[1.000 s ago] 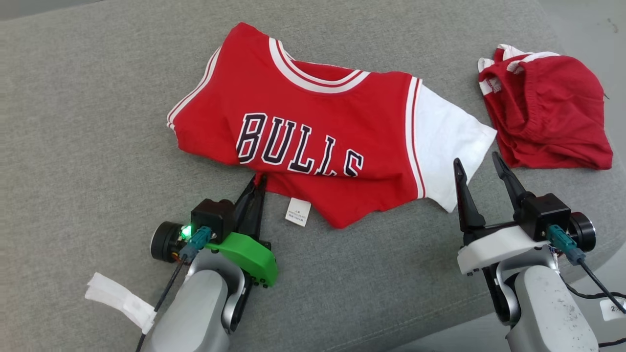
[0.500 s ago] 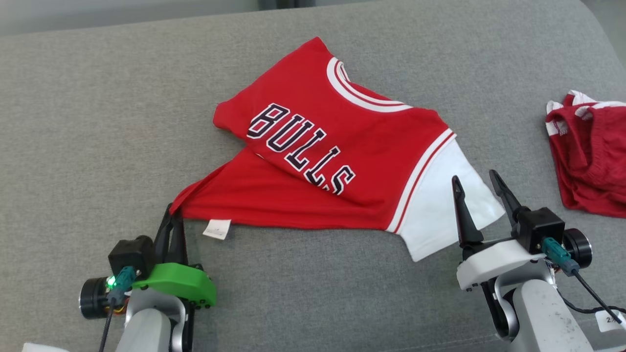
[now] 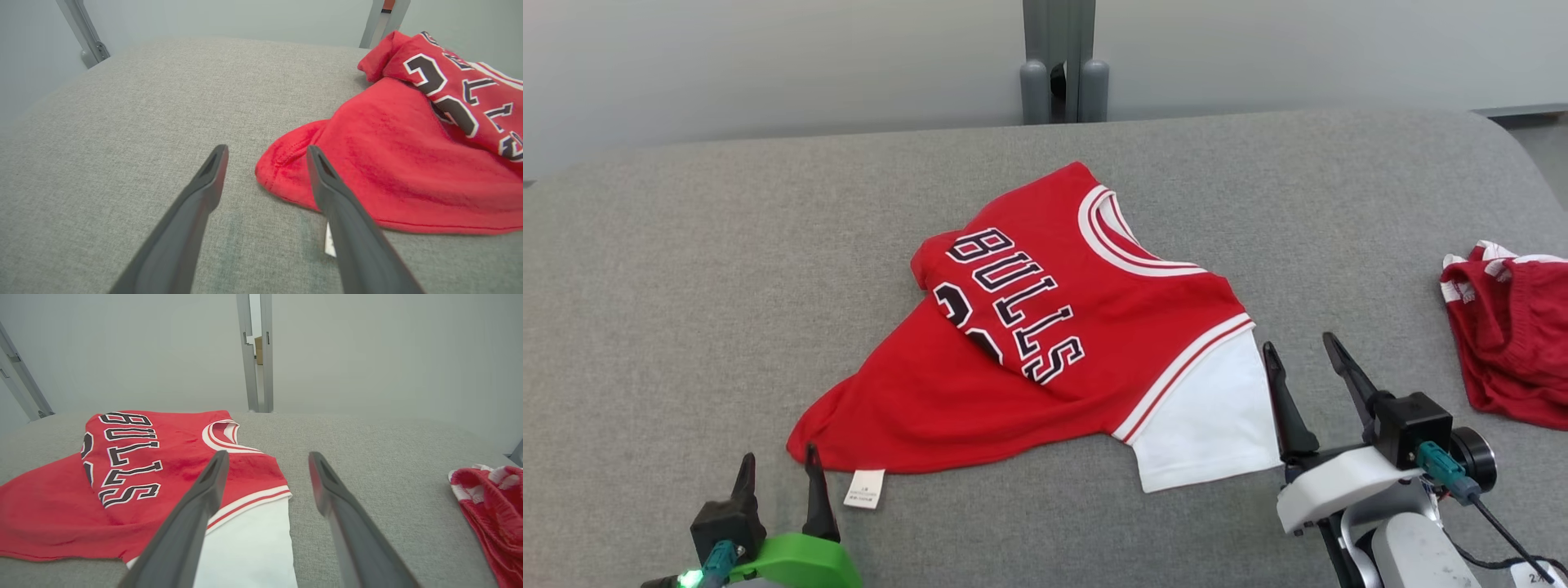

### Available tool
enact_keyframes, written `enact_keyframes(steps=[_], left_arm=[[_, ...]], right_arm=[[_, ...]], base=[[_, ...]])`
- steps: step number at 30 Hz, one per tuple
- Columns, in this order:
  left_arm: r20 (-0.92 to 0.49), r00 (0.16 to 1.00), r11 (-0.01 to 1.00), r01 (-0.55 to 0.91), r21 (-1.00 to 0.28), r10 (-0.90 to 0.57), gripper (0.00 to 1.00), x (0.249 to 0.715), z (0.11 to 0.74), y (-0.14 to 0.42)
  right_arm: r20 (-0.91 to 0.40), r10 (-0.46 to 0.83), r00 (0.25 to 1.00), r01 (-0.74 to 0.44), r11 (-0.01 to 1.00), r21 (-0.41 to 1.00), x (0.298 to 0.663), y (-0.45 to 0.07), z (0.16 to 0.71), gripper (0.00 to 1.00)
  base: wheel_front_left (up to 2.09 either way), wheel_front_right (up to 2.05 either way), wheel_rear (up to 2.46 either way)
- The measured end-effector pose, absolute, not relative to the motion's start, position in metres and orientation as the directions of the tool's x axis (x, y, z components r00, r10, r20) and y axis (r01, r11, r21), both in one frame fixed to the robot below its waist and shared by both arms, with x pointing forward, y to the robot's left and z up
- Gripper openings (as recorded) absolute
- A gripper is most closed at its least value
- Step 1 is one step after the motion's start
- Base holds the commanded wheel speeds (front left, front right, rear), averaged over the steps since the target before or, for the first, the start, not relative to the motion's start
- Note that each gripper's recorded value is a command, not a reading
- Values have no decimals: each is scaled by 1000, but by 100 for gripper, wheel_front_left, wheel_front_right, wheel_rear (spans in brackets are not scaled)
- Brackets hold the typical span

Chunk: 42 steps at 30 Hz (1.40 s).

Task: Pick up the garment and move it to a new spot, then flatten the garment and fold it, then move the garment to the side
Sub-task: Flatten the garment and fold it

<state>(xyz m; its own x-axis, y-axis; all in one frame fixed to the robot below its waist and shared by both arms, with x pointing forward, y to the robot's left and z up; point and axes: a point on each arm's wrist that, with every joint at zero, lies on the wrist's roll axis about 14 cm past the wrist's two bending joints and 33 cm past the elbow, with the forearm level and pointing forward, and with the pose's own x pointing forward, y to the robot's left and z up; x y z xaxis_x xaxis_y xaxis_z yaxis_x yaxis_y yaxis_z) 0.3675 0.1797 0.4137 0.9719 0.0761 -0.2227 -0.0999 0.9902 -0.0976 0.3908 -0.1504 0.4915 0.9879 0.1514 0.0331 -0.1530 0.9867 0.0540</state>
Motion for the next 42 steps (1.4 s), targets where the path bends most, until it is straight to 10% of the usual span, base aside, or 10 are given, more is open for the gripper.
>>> enact_keyframes(steps=[12, 34, 35, 36, 37, 42], left_arm=[[-141, 990, 998, 1, -59, -9, 100, 362, 438, 161], [-219, 975, 997, 26, -74, -42, 100, 382, 409, 153], [-220, 975, 997, 24, -74, -40, 100, 384, 409, 154], [-219, 975, 997, 21, -73, -36, 100, 386, 409, 155], [-220, 975, 997, 18, -73, -34, 100, 386, 408, 155], [-206, 978, 995, -1, -99, -20, 100, 391, 412, 158]], right_arm=[[27, 134, 991, -136, 990, 50, 368, -156, 490, 100], [-377, 161, 912, -134, 986, 96, 372, -149, 364, 100], [-382, 170, 908, -142, 985, 101, 372, -146, 362, 42], [-384, 177, 906, -147, 983, 106, 372, -143, 361, 12], [-390, 184, 902, -154, 982, 107, 372, -141, 359, 0], [-367, 160, 916, -123, 985, 122, 377, -147, 366, 0]], base=[[0, 0, 0], [0, 0, 0], [0, 0, 0], [0, 0, 0], [0, 0, 0], [0, 0, 0]])
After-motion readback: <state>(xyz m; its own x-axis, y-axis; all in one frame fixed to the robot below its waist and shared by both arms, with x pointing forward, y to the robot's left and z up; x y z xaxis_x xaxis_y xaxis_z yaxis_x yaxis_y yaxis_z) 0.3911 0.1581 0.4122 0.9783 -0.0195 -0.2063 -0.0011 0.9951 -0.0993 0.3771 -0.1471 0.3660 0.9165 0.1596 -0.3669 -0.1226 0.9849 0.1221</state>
